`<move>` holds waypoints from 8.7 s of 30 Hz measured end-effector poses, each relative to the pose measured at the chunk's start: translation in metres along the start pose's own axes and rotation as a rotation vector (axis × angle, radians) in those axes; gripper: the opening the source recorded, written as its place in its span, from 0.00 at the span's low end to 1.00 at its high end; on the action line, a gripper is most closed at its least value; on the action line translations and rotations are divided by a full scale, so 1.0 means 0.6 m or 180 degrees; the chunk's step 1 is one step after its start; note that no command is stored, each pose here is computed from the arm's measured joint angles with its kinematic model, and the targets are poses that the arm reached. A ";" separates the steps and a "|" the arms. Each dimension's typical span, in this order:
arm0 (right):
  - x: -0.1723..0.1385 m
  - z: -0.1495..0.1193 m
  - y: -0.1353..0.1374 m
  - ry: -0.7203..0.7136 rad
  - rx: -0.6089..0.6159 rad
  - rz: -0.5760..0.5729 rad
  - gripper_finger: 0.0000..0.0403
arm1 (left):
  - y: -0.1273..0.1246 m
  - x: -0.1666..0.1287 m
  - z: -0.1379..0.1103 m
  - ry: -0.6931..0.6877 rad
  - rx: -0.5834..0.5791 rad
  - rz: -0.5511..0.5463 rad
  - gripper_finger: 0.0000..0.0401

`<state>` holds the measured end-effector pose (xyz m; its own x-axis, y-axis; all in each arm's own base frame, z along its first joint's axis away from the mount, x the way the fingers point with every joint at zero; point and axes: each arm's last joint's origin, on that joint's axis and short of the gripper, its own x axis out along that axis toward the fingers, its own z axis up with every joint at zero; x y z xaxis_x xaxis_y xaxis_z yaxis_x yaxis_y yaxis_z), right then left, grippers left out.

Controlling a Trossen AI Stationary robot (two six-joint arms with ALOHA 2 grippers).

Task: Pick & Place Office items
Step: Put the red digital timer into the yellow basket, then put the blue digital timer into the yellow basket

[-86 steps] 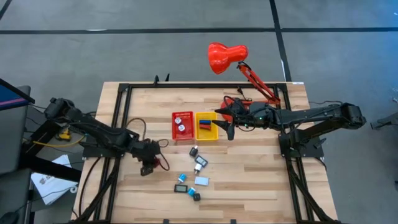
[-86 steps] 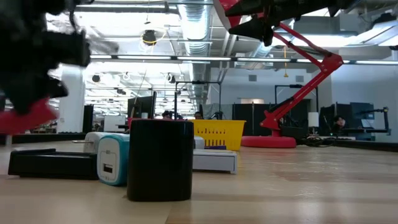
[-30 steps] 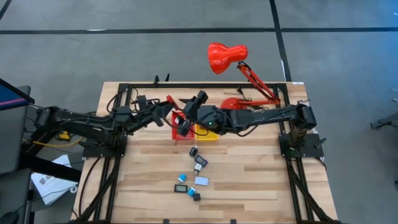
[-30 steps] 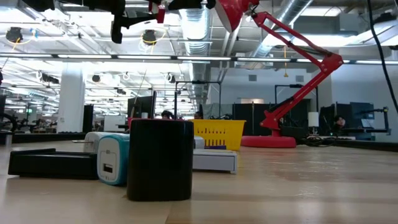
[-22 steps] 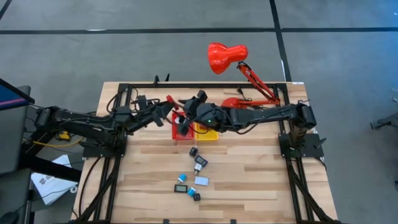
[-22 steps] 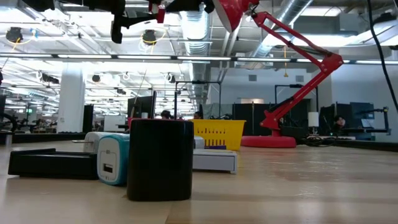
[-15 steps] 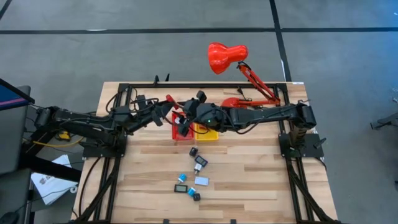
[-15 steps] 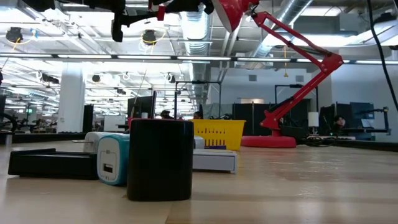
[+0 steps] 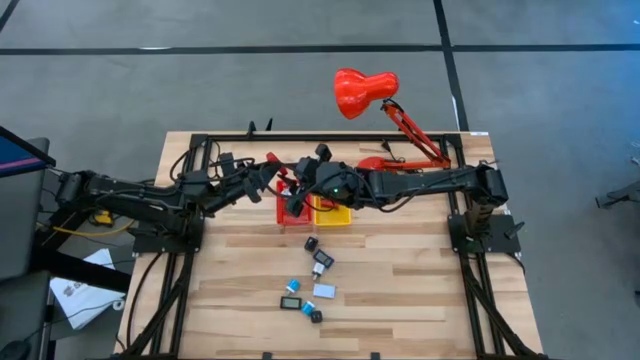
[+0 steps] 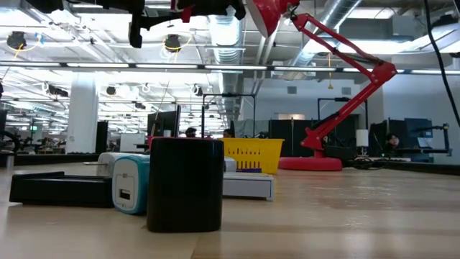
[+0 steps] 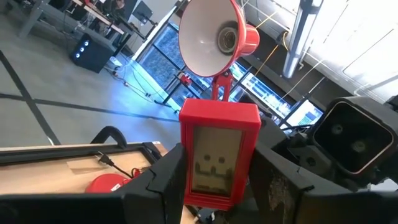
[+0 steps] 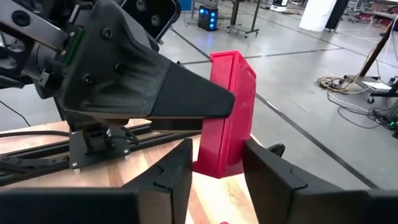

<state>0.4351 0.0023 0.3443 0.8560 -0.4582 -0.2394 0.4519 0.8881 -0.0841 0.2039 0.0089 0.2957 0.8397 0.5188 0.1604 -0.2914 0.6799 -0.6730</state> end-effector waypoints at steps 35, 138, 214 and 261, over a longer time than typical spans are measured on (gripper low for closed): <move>-0.030 0.013 -0.044 0.0338 0.0171 -0.0055 0.13 | 0.026 -0.075 0.039 0.0694 0.1409 0.0035 0.88; -0.007 -0.337 -0.103 0.2579 0.0015 0.0955 0.20 | 0.037 -0.075 0.026 0.0924 0.1570 0.0147 0.88; -0.143 -0.333 0.125 0.2432 0.0614 0.0746 0.75 | 0.026 -0.069 -0.014 0.1584 0.0967 -0.0247 0.87; -0.106 -0.412 0.156 0.2169 0.0307 0.0366 0.39 | 0.038 -0.074 -0.043 0.2068 0.1091 -0.0094 0.87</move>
<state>0.3609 0.1235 0.1128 0.5657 -0.2085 -0.7978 0.4150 0.9080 0.0569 0.1718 -0.0122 0.2548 0.9206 0.1583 -0.3570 -0.3021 0.8679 -0.3942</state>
